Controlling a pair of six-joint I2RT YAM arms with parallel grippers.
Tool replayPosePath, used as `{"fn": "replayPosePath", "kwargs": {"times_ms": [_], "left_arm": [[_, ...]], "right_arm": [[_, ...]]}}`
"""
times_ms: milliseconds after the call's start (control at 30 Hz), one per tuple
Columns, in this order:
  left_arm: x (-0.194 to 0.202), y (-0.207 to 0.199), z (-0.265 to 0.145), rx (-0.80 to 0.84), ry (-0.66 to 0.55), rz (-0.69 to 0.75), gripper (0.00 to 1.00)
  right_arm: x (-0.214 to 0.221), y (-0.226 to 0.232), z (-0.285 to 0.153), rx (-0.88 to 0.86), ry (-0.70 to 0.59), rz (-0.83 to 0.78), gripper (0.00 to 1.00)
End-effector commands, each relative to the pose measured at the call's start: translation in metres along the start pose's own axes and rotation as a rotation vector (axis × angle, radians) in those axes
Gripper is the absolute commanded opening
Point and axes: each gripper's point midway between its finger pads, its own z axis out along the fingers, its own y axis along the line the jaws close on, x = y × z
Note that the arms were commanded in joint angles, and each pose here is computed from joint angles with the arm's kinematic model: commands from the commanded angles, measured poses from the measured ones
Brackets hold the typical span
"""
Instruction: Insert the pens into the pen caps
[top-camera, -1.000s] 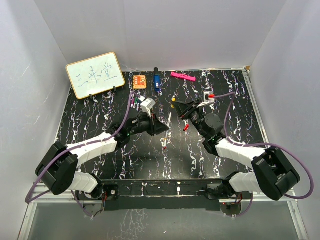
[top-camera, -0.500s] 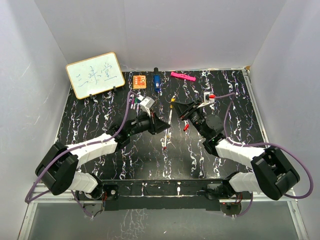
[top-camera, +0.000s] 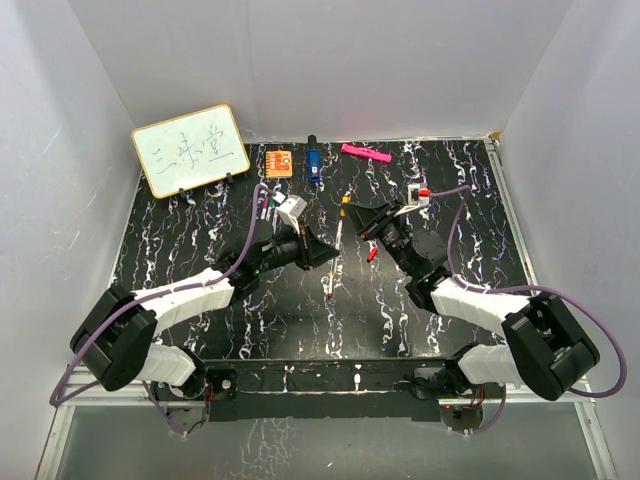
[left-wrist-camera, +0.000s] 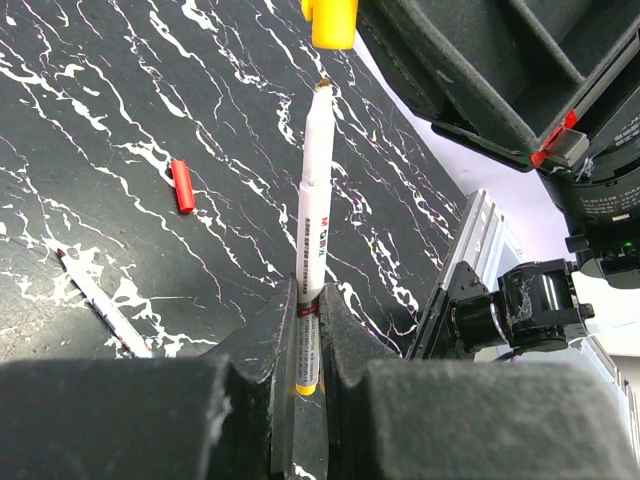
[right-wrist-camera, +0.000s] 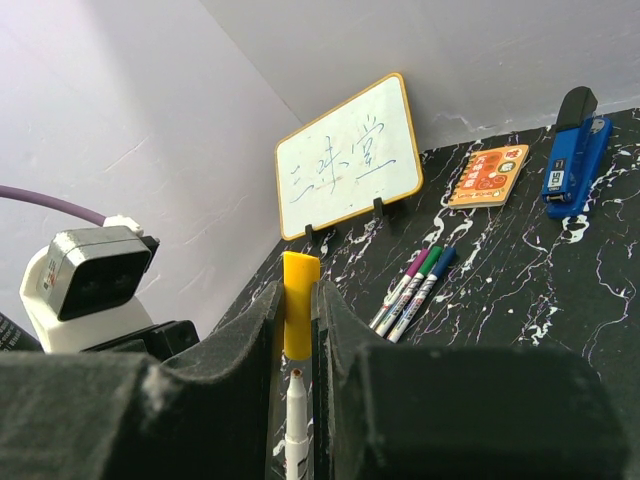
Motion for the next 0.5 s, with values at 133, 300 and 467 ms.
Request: {"fn": "replayPosePath", "kwargs": {"times_ms": [133, 300, 467], "left_arm": [[-0.019, -0.013, -0.004, 0.029, -0.067, 0.036, 0.0], [-0.02, -0.012, -0.004, 0.021, -0.068, 0.036, 0.0], [-0.021, -0.011, -0.005, 0.015, -0.073, 0.036, 0.0]], "right_arm": [[-0.013, 0.018, -0.002, -0.064, -0.049, 0.002, 0.0], [-0.007, 0.017, -0.001, -0.065, -0.034, 0.005, 0.0], [-0.002, 0.019, -0.001, -0.068, -0.022, 0.008, 0.0]]}}
